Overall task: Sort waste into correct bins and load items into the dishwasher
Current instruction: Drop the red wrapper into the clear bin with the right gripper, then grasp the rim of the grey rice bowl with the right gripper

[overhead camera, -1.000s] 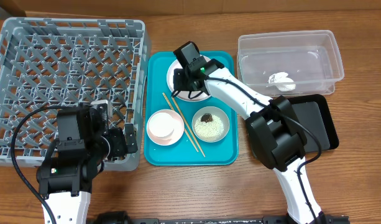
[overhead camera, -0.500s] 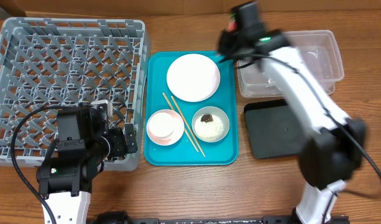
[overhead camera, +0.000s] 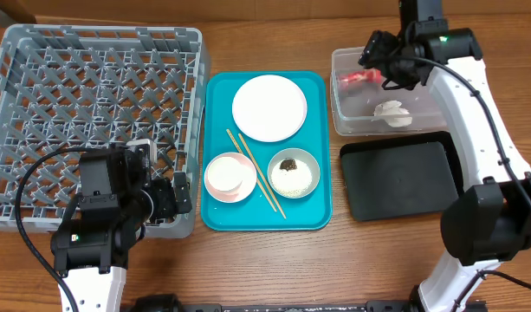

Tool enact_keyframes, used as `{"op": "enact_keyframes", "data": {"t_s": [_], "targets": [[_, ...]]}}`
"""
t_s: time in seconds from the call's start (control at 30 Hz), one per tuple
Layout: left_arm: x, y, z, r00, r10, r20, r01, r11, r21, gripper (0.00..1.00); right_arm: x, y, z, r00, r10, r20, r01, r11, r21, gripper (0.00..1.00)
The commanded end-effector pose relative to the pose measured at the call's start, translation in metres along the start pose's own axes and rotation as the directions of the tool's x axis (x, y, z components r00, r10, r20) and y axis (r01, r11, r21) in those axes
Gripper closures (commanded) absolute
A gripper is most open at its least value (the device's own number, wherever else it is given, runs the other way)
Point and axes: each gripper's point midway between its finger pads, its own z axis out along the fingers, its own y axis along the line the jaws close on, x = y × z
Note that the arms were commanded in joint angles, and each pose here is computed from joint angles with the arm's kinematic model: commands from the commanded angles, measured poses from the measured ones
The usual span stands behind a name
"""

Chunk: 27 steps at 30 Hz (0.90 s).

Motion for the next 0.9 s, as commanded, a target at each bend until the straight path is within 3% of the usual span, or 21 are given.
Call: {"op": "enact_keyframes", "data": {"t_s": [0.0, 0.1, 0.4, 0.53, 0.67, 0.87], "targets": [[-0.009, -0.001, -0.007, 0.999, -0.010, 0.031, 0.011, 1.000, -0.004, 0.00, 0.003, 0.012, -0.029, 0.992, -0.128, 0.002, 0.127, 0.988, -0.087, 0.19], [-0.009, -0.001, -0.007, 0.999, -0.010, 0.031, 0.010, 1.000, -0.004, 0.00, 0.013, 0.009, -0.043, 0.986, -0.166, -0.023, 0.163, 0.983, -0.082, 0.13], [-0.009, 0.000, -0.007, 0.999, -0.010, 0.031, 0.010, 1.000, -0.004, 0.00, 0.075, -0.022, -0.070, 0.955, -0.148, -0.258, 0.155, 0.988, 0.007, 0.11], [-0.009, 0.000, -0.007, 0.999, -0.010, 0.031, 0.011, 1.000, -0.006, 0.00, 0.098, -0.018, -0.084, 0.945, -0.191, -0.265, 0.194, 0.981, -0.014, 0.11], [-0.009, 0.000, -0.007, 0.999, -0.010, 0.031, 0.011, 1.000, -0.006, 0.00, 0.130, -0.001, -0.090, 0.925, -0.295, -0.239, 0.285, 0.956, -0.077, 0.11], [-0.009, 0.000, -0.007, 0.999, -0.010, 0.030, 0.011, 1.000, -0.006, 0.00, 0.200, 0.038, -0.065, 0.802, -0.537, -0.262, 0.500, 0.843, -0.199, 0.19]]}}
